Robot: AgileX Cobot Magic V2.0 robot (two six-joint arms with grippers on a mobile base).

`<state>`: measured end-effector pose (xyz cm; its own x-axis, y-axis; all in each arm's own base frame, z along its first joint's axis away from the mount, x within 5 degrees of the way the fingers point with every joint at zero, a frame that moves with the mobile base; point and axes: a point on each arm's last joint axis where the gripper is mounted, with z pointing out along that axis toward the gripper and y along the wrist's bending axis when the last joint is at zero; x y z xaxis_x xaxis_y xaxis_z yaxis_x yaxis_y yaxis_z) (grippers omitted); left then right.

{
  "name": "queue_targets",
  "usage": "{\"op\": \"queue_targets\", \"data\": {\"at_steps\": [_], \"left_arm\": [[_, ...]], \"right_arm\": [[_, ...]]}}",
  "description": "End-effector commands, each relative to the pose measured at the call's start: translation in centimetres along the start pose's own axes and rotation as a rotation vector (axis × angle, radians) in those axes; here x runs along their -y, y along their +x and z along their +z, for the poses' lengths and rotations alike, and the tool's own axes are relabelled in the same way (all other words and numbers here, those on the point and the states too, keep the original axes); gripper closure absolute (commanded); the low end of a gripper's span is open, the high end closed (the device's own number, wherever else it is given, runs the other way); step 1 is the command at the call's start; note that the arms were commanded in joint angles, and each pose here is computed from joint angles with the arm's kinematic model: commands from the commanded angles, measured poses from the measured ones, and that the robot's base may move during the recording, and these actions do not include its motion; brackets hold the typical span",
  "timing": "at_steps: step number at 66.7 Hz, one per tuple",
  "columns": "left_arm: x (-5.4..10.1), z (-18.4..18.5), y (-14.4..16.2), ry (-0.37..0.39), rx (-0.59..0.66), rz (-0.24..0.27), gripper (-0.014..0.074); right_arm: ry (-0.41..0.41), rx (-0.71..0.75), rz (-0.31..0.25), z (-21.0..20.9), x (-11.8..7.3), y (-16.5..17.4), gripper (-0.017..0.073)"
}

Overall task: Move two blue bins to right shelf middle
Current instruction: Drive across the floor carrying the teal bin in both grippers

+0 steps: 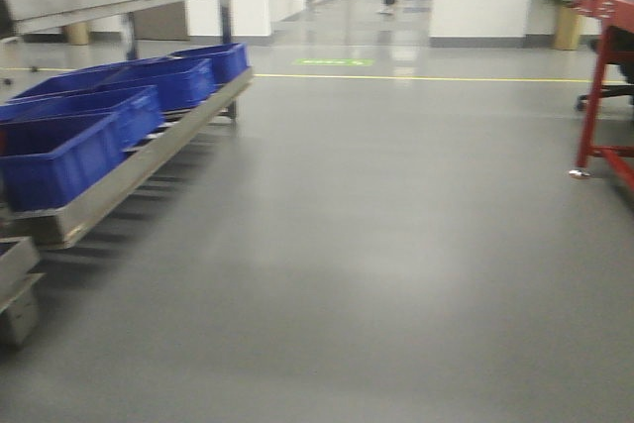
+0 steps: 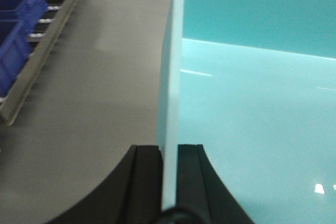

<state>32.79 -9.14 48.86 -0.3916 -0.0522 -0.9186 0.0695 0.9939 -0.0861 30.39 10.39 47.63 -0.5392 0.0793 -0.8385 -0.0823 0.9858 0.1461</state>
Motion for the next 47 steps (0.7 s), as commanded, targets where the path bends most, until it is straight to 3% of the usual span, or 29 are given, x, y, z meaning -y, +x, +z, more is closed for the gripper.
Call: {"op": "queue_targets", "data": {"at_steps": [1,47], "left_arm": [[0.17,-0.64,-0.96,0.026,0.080,-0.007,0.0704],[0.10,-0.63,-0.97,0.024,0.080,-0.008,0.0704]], "right_arm": [[-0.038,0.050,-0.005,-1.00,-0.29,-0.58,0.0713],[-0.038,0.050,-0.005,-1.00,-0.29,-0.58,0.0713]]}}
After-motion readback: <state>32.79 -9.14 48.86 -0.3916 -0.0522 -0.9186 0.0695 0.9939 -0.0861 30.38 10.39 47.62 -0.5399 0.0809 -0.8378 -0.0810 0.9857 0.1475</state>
